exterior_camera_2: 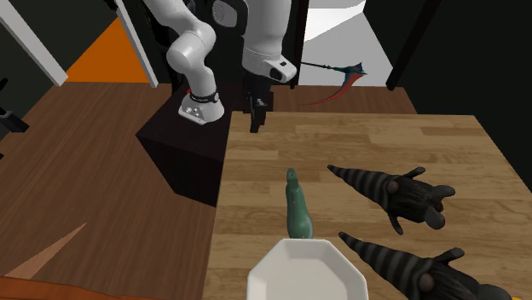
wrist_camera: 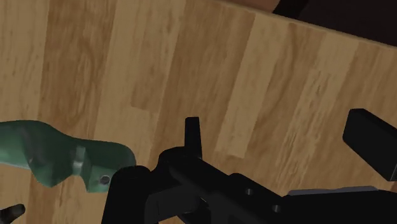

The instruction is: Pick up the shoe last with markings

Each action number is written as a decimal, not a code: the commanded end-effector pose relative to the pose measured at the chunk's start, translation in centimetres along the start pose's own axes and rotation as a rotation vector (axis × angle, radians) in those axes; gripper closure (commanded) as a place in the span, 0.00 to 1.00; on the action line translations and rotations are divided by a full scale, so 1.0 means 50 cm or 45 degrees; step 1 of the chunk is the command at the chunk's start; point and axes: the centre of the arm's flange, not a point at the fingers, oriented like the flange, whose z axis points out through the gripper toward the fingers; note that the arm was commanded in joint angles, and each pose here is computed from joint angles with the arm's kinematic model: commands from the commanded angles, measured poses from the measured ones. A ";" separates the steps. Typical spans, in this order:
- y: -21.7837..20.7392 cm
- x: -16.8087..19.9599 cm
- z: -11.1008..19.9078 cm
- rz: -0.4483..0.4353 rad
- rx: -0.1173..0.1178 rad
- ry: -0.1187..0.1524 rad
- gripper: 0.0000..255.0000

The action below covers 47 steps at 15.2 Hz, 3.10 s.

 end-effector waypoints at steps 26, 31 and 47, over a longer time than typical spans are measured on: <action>0.368 0.155 0.208 -0.599 -0.254 0.013 0.00; 0.368 0.155 0.208 -0.599 -0.254 0.013 1.00; 0.381 0.131 0.106 -0.599 -0.254 0.013 1.00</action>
